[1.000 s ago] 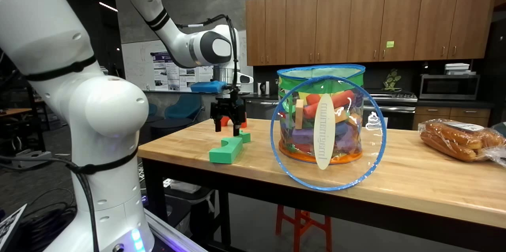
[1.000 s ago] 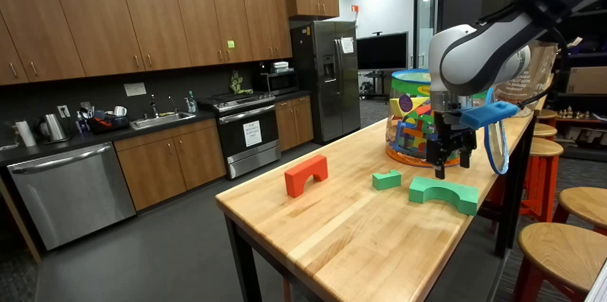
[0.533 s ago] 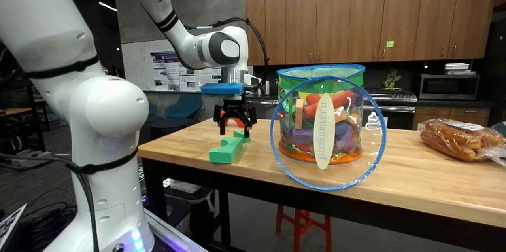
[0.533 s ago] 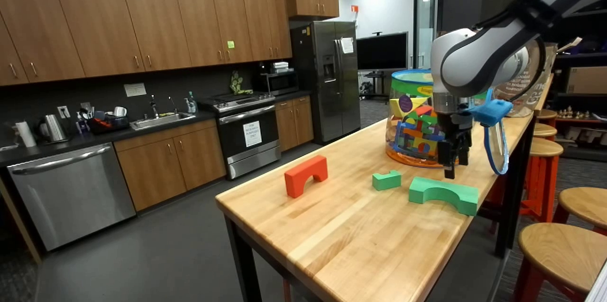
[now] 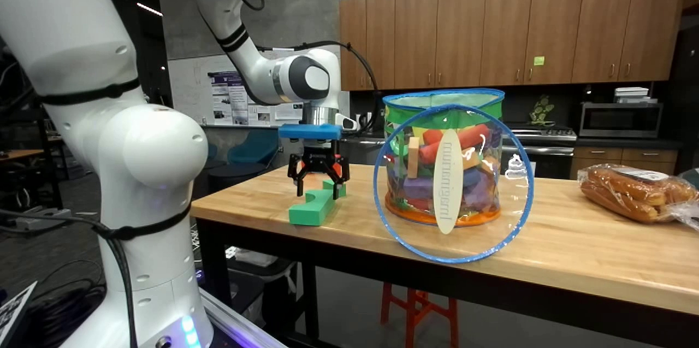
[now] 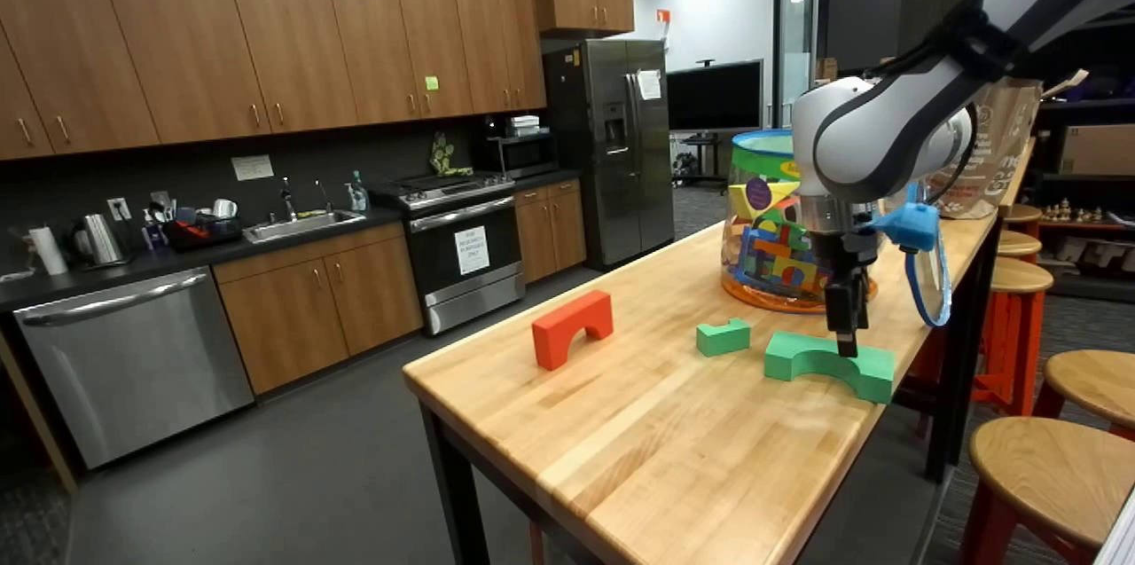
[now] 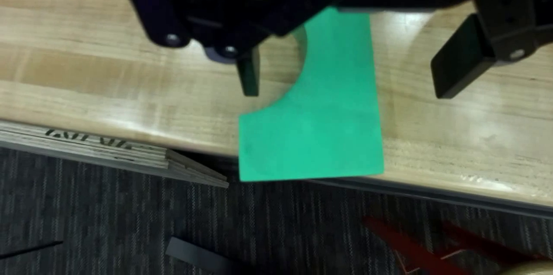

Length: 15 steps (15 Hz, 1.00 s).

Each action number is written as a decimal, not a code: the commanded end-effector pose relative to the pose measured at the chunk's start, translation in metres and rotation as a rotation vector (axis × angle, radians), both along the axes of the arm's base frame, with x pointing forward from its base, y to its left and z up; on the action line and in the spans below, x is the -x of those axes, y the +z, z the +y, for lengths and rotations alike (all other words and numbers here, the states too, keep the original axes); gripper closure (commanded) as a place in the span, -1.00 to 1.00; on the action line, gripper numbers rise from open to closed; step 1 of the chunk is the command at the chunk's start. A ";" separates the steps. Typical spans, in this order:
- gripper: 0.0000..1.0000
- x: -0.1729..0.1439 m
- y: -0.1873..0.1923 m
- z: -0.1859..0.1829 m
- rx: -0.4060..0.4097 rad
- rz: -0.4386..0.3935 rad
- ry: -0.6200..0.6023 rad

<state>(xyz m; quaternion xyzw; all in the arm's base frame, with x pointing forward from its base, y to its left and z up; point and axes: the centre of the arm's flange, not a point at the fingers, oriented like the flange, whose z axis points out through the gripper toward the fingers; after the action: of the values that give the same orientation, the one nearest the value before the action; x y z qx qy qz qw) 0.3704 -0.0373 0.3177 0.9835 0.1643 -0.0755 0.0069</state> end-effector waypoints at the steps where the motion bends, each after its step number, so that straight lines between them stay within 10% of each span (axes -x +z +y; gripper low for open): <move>1: -1.00 -0.012 -0.013 -0.004 -0.005 0.006 0.032; 4: -1.00 -0.021 -0.018 -0.004 -0.004 -0.001 0.030; 6: -0.46 -0.027 -0.019 -0.004 -0.004 -0.008 0.030; 15: 0.71 -0.025 -0.006 0.007 0.029 -0.059 0.008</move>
<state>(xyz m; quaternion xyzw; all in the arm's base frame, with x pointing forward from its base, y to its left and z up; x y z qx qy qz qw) 0.3972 -0.0381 0.3014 0.9830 0.1724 -0.0625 0.0117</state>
